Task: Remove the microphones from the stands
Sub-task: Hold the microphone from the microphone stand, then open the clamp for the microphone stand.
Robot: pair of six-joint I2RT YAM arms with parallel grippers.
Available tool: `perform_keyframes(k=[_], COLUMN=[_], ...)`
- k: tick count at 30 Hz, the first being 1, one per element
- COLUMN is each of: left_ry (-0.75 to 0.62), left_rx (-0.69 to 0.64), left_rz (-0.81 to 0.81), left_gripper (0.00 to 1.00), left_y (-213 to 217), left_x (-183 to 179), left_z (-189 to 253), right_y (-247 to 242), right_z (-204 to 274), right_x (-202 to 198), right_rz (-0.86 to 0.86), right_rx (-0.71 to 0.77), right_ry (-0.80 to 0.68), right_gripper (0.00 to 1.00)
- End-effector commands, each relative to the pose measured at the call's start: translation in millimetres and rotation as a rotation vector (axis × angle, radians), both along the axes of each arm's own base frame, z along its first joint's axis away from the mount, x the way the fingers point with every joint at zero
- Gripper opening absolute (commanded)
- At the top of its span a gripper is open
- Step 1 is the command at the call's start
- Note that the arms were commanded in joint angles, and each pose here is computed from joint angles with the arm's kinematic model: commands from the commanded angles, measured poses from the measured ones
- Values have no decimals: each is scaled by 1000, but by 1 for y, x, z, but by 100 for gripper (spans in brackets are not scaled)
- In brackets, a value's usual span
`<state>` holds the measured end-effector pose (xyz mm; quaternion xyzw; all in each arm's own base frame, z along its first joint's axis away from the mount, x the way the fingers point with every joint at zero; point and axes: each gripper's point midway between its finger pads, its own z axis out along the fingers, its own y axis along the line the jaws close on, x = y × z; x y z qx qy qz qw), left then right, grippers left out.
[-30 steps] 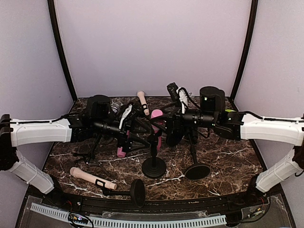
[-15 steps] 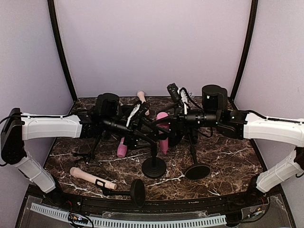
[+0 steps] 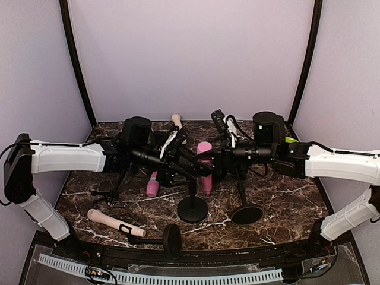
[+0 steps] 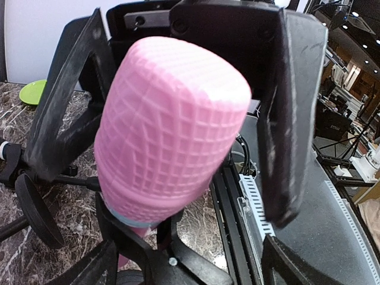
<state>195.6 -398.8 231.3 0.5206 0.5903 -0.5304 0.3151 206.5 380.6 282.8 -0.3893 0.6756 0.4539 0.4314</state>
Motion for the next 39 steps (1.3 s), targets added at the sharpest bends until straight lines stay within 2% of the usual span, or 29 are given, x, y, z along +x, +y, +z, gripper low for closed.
perform_keyframes(k=[1,4,7,9,14,25,33,39], left_ry=[-20,-22,-26,-44,-108,-283,-284,-296], left_rx=[-47,-47,-40,-33,0,108,143,159], left_rz=[-36,-33,-18,14,131,283,318,322], left_gripper=[85,85,85,85,85,87,90,88], left_y=[-4,-4,-3,-2,3,6,3,5], left_x=[-4,-4,-3,2,18,16,21,21], left_z=[15,15,13,11,4,-8,-14,-15], right_y=[10,12,9,4,-8,-8,-3,-3], right_z=[1,-2,0,4,5,1,-6,-5], right_x=[10,11,11,11,13,21,24,27], right_rz=[-16,-15,-27,-47,-130,-247,-299,-314], right_rx=[8,5,12,22,20,-16,-57,-63], right_ry=[-16,-14,-22,-37,-79,-87,-110,-115], right_gripper=[85,78,64,55,42,36,36,36])
